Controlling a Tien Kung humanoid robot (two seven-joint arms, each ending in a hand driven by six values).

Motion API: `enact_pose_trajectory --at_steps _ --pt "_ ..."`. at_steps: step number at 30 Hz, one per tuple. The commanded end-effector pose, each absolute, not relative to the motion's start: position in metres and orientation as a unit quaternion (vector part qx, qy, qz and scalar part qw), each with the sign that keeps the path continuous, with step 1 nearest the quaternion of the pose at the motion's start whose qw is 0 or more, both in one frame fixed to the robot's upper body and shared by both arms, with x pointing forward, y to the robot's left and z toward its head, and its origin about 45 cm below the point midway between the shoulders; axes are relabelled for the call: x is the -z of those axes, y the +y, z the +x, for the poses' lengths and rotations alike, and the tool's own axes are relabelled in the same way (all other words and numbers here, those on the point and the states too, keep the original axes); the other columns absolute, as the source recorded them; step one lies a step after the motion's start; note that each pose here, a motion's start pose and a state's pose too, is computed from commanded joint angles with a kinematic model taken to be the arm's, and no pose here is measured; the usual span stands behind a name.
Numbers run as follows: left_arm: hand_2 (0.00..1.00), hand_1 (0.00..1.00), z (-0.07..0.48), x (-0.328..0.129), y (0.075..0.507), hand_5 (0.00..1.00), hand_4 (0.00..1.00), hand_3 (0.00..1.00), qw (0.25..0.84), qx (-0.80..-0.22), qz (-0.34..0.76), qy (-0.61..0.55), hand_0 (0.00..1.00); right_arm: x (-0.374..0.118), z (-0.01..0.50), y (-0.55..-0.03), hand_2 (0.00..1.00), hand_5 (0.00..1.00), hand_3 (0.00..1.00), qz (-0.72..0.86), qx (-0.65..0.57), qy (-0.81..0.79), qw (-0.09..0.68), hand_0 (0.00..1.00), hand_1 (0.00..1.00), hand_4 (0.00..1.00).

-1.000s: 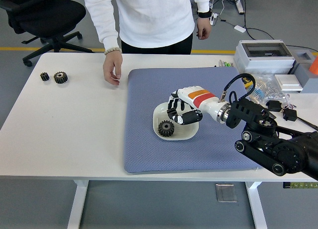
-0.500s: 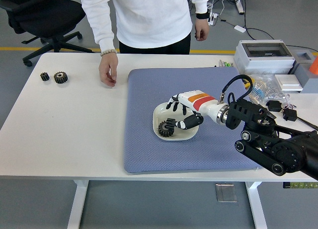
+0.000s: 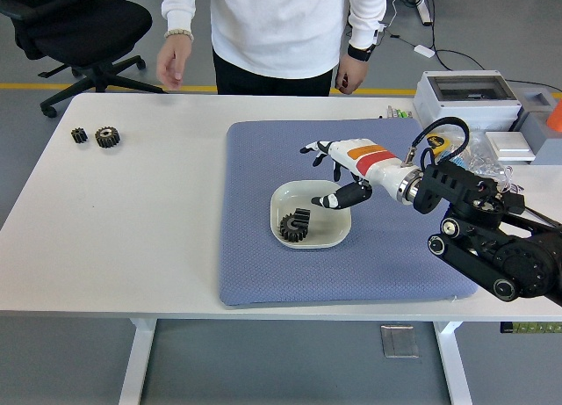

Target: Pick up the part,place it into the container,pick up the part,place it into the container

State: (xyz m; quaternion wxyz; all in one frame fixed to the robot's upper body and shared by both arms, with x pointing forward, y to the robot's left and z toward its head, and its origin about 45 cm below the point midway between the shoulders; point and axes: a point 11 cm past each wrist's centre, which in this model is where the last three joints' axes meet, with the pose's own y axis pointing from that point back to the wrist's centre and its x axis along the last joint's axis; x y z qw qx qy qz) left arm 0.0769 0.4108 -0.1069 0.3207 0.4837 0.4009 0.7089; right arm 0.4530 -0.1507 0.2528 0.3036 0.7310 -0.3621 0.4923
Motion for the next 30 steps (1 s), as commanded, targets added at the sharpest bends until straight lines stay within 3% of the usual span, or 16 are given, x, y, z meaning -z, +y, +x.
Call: enact_pose_trajectory --at_steps 2,3,14,15,30 --pt "0.655 0.584 0.076 0.107 0.411 0.567 0.649 0.557 0.32 -0.709 0.484 0.401 0.618 -0.263 0.457 -0.162 0.684 0.281 0.854 0.722 -0.493 -0.385 0.295 0.201 0.41 0.866" --pt "0.656 0.584 0.075 0.107 0.411 0.567 0.648 0.558 0.32 -0.708 0.485 0.401 0.618 -0.266 0.459 -0.165 0.535 0.235 0.519 0.719 -0.493 -0.392 0.293 0.194 0.401 0.731" --pt "0.656 0.584 0.072 0.108 0.409 0.567 0.648 0.558 0.32 -0.705 0.489 0.403 0.618 -0.279 0.47 -0.274 0.474 0.218 0.476 0.662 -0.422 -0.57 0.242 0.196 0.387 0.729" --pt "0.656 0.59 0.071 0.108 0.409 0.568 0.648 0.558 0.32 -0.704 0.489 0.403 0.618 -0.277 0.47 -0.285 0.409 0.17 0.446 0.658 -0.406 -0.586 0.243 0.127 0.322 0.834" --pt "0.655 0.593 0.073 0.109 0.407 0.568 0.649 0.556 0.325 -0.702 0.489 0.402 0.619 -0.249 0.452 -0.386 0.407 0.19 0.448 0.626 -0.214 -0.715 0.226 0.131 0.326 0.806"
